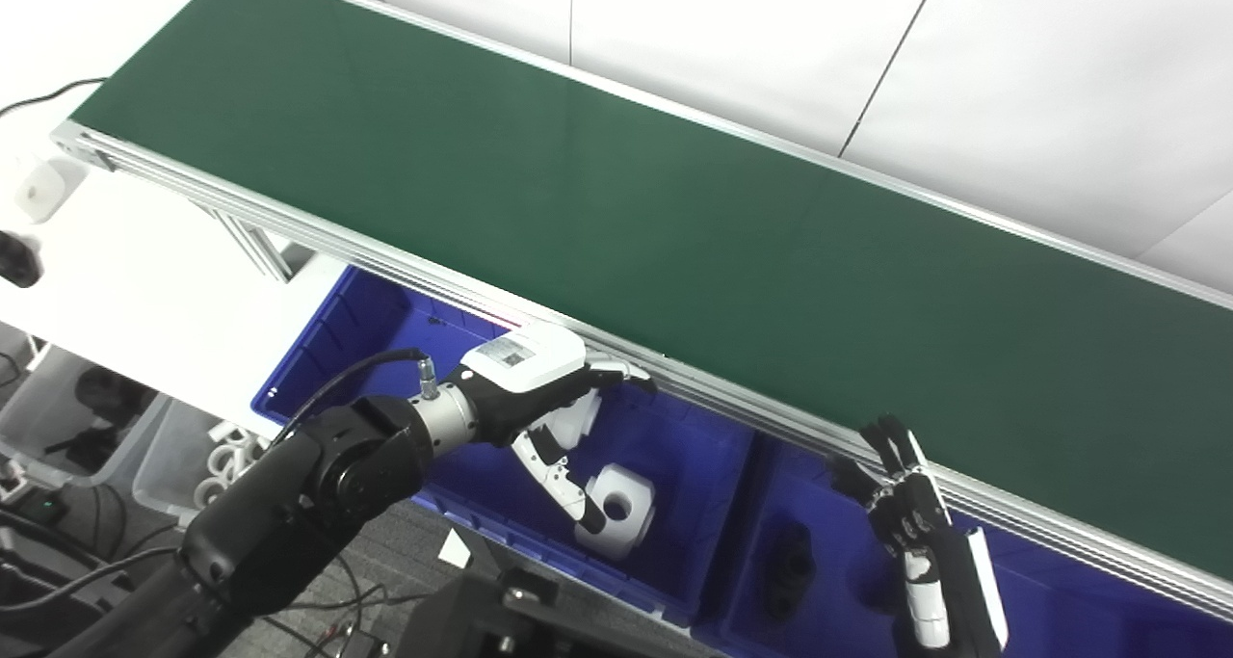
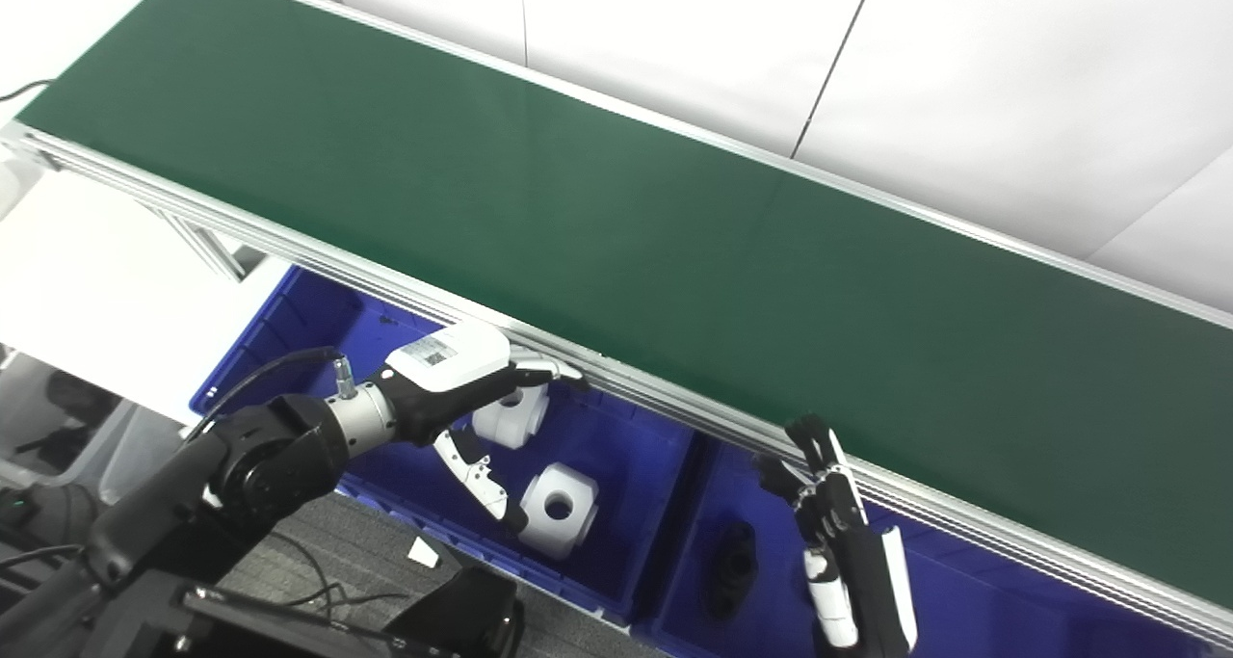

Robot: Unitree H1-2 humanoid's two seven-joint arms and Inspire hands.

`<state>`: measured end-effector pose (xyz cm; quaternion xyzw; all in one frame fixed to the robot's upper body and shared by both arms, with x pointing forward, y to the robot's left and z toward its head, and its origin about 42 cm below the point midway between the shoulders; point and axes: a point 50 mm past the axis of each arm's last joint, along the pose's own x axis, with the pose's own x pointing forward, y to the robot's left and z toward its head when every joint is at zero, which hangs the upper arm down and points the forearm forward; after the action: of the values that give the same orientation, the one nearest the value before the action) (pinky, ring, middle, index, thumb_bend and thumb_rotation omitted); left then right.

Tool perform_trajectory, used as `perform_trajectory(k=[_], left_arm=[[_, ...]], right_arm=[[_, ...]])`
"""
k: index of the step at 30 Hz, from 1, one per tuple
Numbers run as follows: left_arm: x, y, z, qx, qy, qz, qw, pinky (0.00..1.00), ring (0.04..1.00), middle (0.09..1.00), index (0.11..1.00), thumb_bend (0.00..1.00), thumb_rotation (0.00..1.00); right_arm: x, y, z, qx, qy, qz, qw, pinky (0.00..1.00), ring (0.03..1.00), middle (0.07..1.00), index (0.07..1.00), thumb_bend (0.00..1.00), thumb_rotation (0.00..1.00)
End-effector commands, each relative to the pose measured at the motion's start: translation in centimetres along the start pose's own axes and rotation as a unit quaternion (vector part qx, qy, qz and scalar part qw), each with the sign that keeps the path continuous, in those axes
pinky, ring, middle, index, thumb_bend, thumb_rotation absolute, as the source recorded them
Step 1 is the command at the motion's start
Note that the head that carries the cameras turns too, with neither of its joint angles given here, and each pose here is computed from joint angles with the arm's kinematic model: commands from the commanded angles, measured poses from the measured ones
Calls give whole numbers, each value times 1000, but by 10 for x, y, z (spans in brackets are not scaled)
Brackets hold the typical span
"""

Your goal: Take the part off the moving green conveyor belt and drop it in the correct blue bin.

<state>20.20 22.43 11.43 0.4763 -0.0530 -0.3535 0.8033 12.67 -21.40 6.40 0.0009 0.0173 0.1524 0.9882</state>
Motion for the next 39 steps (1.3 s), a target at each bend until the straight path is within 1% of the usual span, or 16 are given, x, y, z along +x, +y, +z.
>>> perform_trajectory(k=[1, 3, 4, 5, 8, 11, 13, 15, 16, 18, 20, 22, 25, 28, 32, 39], left_arm=[[-2, 16, 17, -11, -58, 37, 998, 681, 818, 844, 824, 1000, 606], [-2, 22, 34, -44, -87, 56, 994, 683, 815, 840, 815, 1000, 614], [-1, 27, 48, -85, -111, 73, 988, 683, 814, 838, 812, 1000, 614], [-1, 30, 58, -114, -128, 82, 982, 658, 784, 818, 791, 1000, 571], [6, 39, 96, -208, -185, 103, 955, 594, 702, 754, 727, 993, 530], [20, 42, 119, -269, -226, 113, 929, 567, 663, 715, 681, 960, 549], [33, 38, 122, -300, -238, 125, 915, 583, 680, 719, 672, 958, 567], [47, 26, 118, -332, -235, 146, 902, 600, 706, 735, 673, 956, 594], [53, 18, 113, -349, -229, 155, 896, 602, 708, 737, 673, 956, 594], [68, -9, 97, -380, -196, 176, 887, 645, 744, 762, 682, 946, 597], [77, -39, 80, -387, -161, 183, 889, 709, 794, 808, 717, 925, 610], [78, -63, 64, -376, -139, 173, 900, 736, 823, 843, 751, 926, 621], [67, -80, 43, -358, -127, 147, 914, 727, 824, 856, 767, 932, 613], [48, -83, 22, -336, -119, 125, 926, 711, 827, 872, 786, 955, 609], [28, -74, 7, -329, -116, 124, 929, 747, 856, 891, 808, 964, 637], [8, -65, 8, -319, -126, 128, 931, 747, 845, 883, 796, 969, 643]], right_arm=[[1, -1, 8, -6, -14, 6, 1000, 790, 794, 930, 957, 828, 896], [1, -1, 8, -7, -15, 6, 1000, 784, 792, 929, 958, 833, 898], [1, -2, 8, -9, -14, 5, 1000, 782, 791, 929, 958, 834, 898], [1, -2, 8, -10, -14, 4, 1000, 775, 789, 927, 959, 831, 902], [2, -3, 6, -12, -12, 2, 1000, 765, 792, 928, 962, 825, 909], [4, -2, 3, -12, -9, 4, 1000, 770, 814, 934, 960, 817, 907], [7, 0, -1, -15, -7, 5, 1000, 770, 824, 929, 956, 821, 908], [8, 3, -5, -17, -6, 5, 1000, 771, 820, 931, 957, 827, 911], [8, 5, -8, -18, -4, 4, 1000, 770, 820, 932, 957, 827, 911], [8, 10, -14, -22, -2, 1, 1000, 767, 815, 931, 956, 835, 915], [7, 16, -19, -23, -2, -2, 1000, 756, 801, 927, 950, 834, 914], [6, 23, -24, -19, -2, -7, 1000, 748, 793, 920, 943, 826, 907], [8, 37, -29, -10, -3, -11, 1000, 748, 796, 912, 937, 813, 889], [10, 52, -33, -11, -5, -23, 1000, 764, 818, 901, 930, 818, 886], [16, 71, -36, -13, -8, -33, 999, 788, 846, 895, 930, 834, 915], [17, 86, -43, -6, -2, -34, 999, 826, 858, 911, 928, 845, 903]])
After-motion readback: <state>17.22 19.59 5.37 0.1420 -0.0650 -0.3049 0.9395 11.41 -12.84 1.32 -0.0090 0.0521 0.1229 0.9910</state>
